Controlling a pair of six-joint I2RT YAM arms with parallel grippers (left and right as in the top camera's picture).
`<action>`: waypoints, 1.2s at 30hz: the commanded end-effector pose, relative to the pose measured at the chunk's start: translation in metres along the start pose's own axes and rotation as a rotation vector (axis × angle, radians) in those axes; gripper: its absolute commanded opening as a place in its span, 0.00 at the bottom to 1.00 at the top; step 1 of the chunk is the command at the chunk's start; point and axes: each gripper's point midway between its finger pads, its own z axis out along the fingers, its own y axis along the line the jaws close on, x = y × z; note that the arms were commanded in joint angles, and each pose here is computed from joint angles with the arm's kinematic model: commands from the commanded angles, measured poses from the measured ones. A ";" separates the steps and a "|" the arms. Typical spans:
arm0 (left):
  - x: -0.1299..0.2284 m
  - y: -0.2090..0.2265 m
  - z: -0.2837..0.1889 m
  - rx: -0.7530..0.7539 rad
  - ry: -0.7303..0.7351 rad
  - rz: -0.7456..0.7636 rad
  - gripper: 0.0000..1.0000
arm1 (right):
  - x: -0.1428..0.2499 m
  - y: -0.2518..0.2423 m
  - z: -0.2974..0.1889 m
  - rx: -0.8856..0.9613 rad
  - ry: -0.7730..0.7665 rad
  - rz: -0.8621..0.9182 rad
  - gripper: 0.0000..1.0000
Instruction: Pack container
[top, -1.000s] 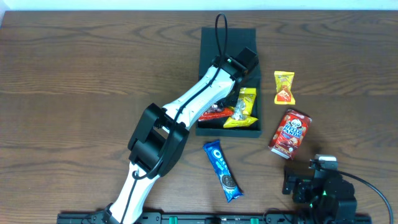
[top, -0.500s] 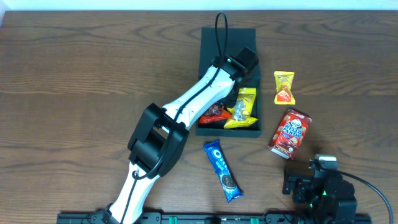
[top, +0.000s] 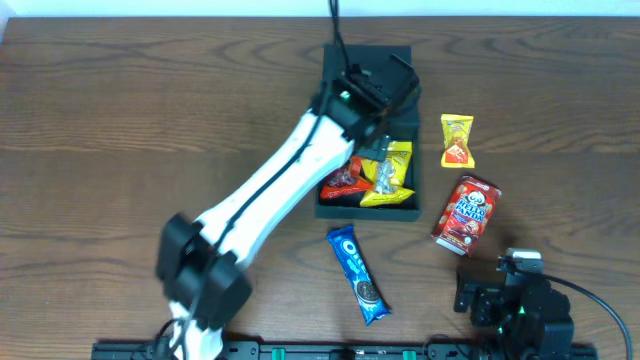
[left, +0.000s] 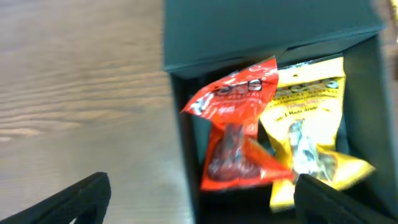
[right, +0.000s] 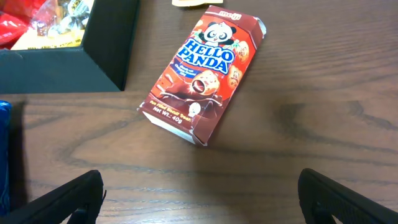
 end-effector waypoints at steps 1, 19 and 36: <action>-0.003 0.024 -0.029 -0.059 -0.059 0.001 0.95 | 0.001 -0.001 0.000 0.005 0.002 -0.010 0.99; 0.124 0.172 -0.075 -0.264 -0.128 -0.124 0.95 | 0.001 -0.001 0.000 0.005 0.002 -0.010 0.99; 0.236 0.186 -0.050 0.031 -0.247 -0.495 0.95 | 0.001 -0.001 0.000 0.005 0.002 -0.010 0.99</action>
